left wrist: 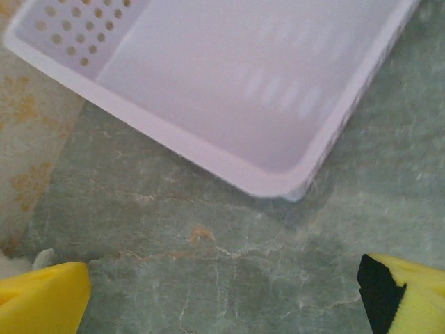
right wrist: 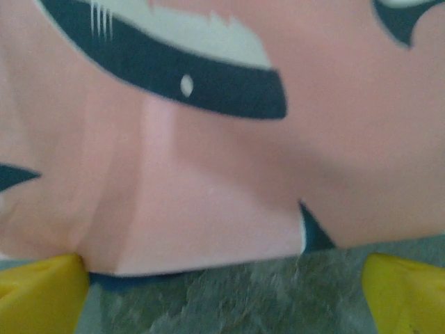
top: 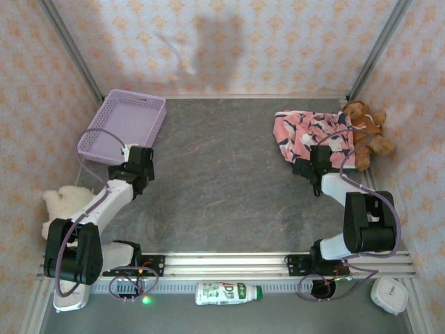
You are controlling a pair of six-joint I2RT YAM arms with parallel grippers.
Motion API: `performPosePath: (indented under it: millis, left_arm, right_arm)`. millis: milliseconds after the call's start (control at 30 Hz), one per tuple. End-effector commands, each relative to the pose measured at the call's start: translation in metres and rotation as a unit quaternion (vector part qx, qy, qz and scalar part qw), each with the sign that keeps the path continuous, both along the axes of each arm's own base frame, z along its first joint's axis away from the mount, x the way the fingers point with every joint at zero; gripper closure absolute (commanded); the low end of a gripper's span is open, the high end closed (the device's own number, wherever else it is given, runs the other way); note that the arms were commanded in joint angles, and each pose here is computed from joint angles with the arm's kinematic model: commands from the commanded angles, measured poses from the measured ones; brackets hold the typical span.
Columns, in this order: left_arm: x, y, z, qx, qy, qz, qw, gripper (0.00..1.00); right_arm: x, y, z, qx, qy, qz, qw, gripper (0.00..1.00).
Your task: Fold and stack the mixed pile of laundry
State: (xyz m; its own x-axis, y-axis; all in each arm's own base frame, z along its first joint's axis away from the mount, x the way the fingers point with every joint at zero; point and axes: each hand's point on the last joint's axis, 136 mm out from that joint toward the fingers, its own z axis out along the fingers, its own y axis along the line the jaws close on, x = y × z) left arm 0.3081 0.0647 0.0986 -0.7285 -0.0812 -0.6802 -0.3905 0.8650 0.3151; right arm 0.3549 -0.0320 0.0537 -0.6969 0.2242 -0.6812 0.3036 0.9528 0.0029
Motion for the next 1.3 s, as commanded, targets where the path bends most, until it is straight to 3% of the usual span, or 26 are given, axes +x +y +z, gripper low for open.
performPosePath:
  millis: [0,233,300,367,567,1267]
  left_arm:
    - [0.034,0.003,0.028,0.025,-0.112,-0.031,0.993,0.00]
    - [0.073,-0.002,0.015,0.001,-0.156,-0.033,0.987,0.00]
    - [0.076,-0.008,0.015,-0.017,-0.169,-0.044,0.984,0.00]
    - [0.073,-0.012,0.021,-0.033,-0.224,-0.047,0.973,0.00]
    - [0.072,-0.017,0.003,-0.018,-0.247,-0.055,0.967,0.00]
    - [0.074,-0.016,0.000,-0.033,-0.230,-0.058,0.971,0.00]
  right_arm:
    - [0.043,-0.011,0.062,-0.034,-0.165,-0.022,0.985,0.01]
    - [0.040,-0.012,0.047,-0.061,-0.187,-0.037,0.980,0.01]
    - [0.037,-0.013,0.047,-0.059,-0.201,-0.040,0.977,0.01]
    - [0.036,-0.009,0.045,-0.054,-0.205,-0.030,0.977,0.01]
    - [0.034,-0.008,0.037,-0.049,-0.215,-0.022,0.975,0.01]
    - [0.035,-0.008,0.038,-0.050,-0.215,-0.021,0.975,0.01]
